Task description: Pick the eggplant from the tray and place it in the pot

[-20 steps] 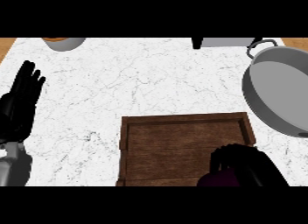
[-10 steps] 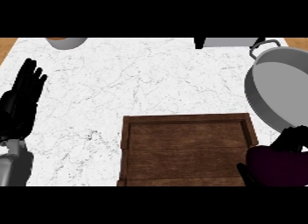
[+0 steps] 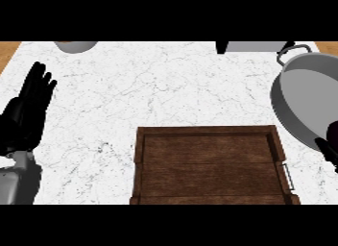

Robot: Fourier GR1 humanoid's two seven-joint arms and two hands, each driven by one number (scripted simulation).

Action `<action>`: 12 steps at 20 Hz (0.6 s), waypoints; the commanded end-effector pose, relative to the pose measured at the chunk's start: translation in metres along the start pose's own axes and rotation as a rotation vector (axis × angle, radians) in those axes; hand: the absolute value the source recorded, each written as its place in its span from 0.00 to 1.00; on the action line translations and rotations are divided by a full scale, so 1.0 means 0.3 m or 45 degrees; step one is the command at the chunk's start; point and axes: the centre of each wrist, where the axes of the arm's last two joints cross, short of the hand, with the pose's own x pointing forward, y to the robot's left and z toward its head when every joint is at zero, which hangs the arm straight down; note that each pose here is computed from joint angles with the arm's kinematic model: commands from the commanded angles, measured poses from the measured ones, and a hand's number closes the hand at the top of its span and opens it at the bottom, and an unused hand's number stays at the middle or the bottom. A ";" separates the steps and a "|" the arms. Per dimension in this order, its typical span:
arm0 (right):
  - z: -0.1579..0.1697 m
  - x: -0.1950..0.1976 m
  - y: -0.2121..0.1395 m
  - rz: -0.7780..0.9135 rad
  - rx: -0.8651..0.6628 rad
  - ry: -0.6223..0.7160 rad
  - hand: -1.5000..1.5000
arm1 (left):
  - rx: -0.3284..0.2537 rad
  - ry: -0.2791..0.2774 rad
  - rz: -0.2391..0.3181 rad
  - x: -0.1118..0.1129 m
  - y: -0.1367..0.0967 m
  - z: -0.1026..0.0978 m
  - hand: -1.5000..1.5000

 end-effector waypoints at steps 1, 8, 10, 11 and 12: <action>-0.079 -0.054 -0.023 -0.107 -0.002 0.054 1.00 | 0.002 -0.023 -0.018 0.006 -0.005 -0.008 0.50; -0.234 -0.279 0.027 0.025 -0.090 0.050 1.00 | -0.012 -0.018 -0.004 -0.027 -0.052 -0.004 0.50; -0.188 -0.281 -0.016 0.380 -0.159 0.059 1.00 | -0.041 -0.004 0.019 0.027 -0.040 0.014 0.50; -0.207 -0.296 -0.054 0.453 -0.177 0.058 1.00 | -0.024 -0.007 0.016 0.006 -0.005 -0.014 0.50; -0.245 -0.339 -0.007 0.468 -0.186 0.091 1.00 | -0.052 -0.015 0.004 0.012 -0.053 0.000 0.50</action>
